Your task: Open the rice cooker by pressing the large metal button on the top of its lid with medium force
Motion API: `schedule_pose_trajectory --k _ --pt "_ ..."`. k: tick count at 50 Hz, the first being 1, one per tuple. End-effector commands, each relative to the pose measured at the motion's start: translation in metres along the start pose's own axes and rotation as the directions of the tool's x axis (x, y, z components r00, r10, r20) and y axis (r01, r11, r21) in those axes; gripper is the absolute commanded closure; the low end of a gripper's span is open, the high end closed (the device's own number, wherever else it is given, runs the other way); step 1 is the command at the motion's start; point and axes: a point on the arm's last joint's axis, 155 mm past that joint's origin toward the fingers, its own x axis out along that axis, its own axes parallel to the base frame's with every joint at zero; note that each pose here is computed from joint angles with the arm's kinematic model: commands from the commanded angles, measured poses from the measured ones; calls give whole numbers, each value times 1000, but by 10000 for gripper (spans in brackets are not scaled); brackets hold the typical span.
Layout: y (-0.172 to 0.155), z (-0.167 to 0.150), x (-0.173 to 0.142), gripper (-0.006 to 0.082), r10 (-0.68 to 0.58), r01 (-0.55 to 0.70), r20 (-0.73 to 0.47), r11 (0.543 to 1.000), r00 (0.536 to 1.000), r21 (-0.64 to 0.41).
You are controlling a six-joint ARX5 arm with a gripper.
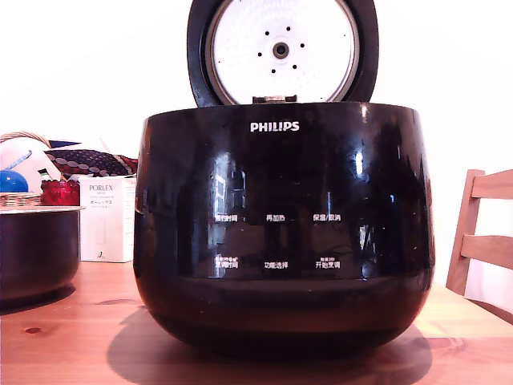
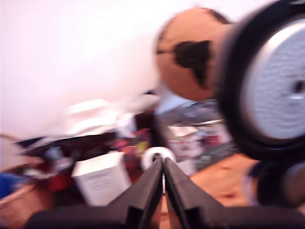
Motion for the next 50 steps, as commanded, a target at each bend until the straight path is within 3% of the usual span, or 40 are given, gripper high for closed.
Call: schedule_pose_trajectory --k 1,21,50 --pt "9 -12 -2 787 37 -36 -22 999 999 23" --pt "54 -6 -17 786 205 -205 -1 978 979 21" --pt "58 -5 -19 786 220 -220 5 975 975 21"
